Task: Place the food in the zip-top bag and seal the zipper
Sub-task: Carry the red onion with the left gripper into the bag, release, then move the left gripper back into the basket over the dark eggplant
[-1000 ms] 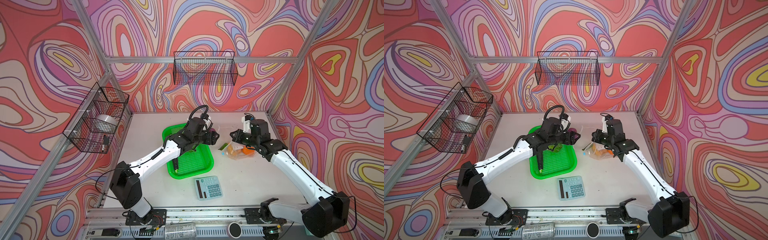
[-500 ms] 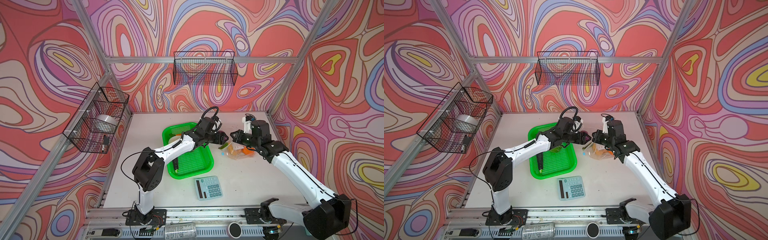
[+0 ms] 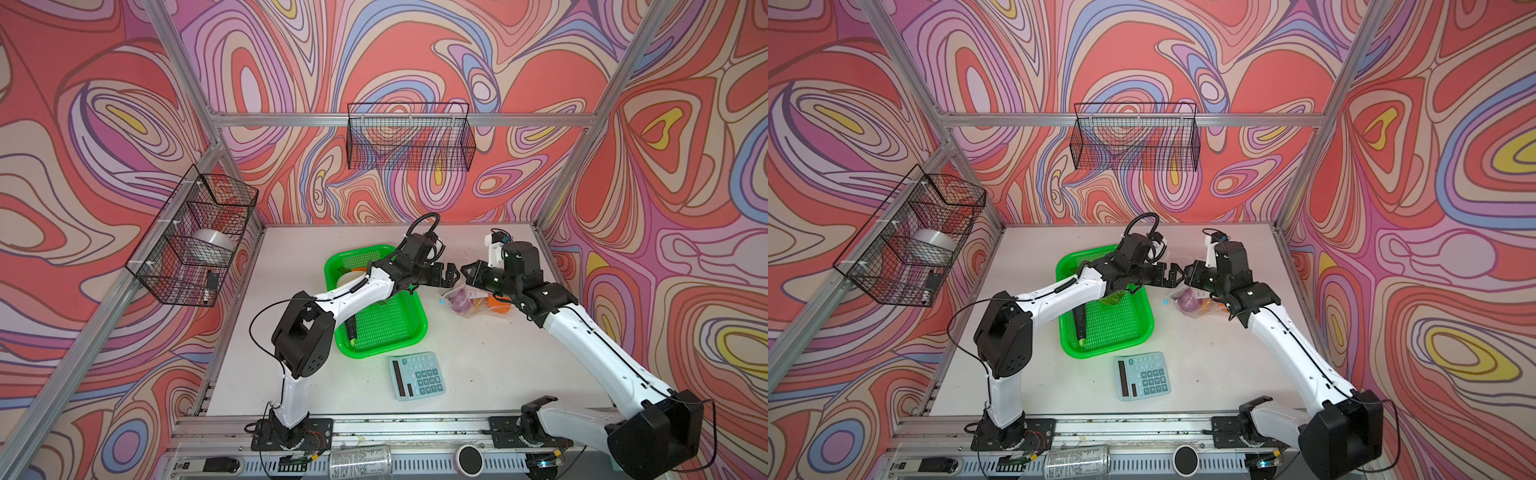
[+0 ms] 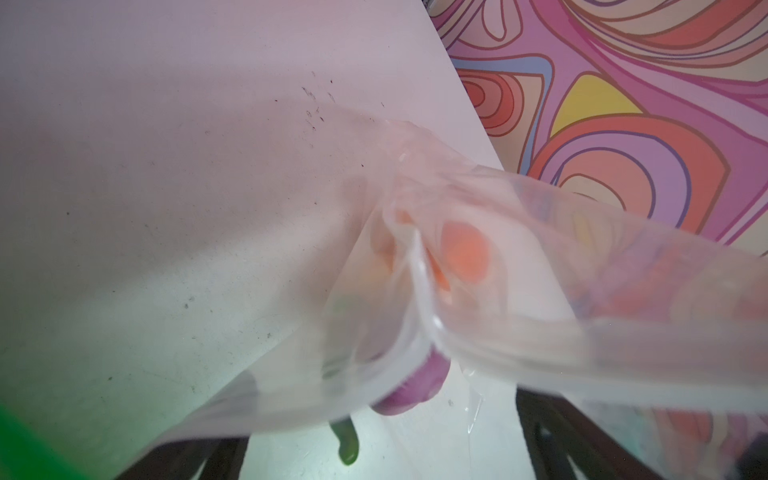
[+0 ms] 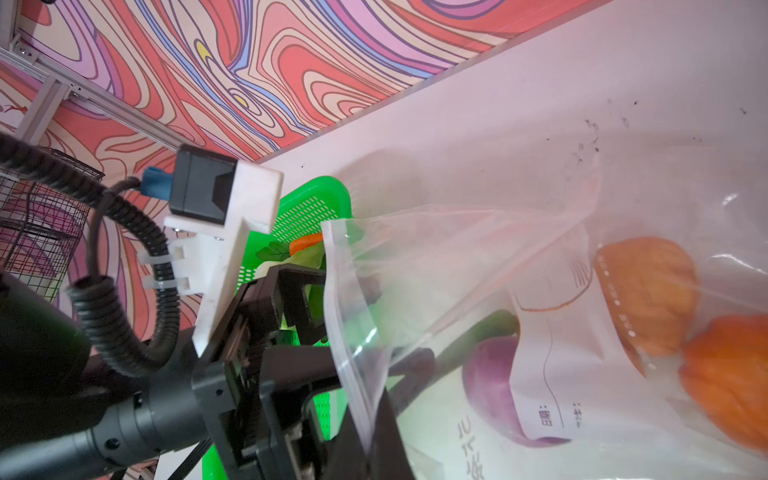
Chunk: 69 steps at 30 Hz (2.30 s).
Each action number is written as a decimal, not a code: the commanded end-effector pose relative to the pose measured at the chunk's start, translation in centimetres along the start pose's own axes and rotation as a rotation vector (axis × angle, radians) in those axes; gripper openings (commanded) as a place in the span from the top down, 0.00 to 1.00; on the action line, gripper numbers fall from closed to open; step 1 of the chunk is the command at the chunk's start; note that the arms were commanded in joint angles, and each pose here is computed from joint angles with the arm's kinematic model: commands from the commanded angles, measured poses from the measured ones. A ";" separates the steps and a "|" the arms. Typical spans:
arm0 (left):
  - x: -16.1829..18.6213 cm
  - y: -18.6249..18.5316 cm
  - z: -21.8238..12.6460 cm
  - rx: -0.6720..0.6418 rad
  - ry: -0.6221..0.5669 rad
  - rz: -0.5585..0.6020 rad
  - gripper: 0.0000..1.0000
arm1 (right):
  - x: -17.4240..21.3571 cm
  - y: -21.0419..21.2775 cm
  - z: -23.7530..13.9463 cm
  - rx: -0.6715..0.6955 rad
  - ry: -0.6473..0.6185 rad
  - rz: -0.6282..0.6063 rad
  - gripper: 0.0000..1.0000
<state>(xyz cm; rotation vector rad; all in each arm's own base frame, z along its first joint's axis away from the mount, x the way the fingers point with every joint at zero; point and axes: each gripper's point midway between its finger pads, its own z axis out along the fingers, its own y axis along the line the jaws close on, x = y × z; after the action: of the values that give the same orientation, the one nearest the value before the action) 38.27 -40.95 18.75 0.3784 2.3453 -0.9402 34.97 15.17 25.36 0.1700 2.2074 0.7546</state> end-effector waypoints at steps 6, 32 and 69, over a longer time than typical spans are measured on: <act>-2.0 0.2 -6.6 -0.130 -0.111 0.058 0.00 | -0.9 0.5 -0.6 -0.008 -0.035 -0.027 1.00; 11.2 19.2 -17.6 -0.953 0.084 -0.065 0.11 | -1.0 0.5 -0.1 -0.009 -0.027 -0.010 1.00; 15.4 25.7 -9.6 -0.993 0.222 -0.206 0.36 | -0.8 -0.3 -0.9 0.036 -0.038 -0.028 1.00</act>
<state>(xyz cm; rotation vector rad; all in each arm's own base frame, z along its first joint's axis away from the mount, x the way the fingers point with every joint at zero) 34.09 -16.18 2.59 -0.1606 2.7082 0.2154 35.03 14.56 24.88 0.1781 2.2197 0.7028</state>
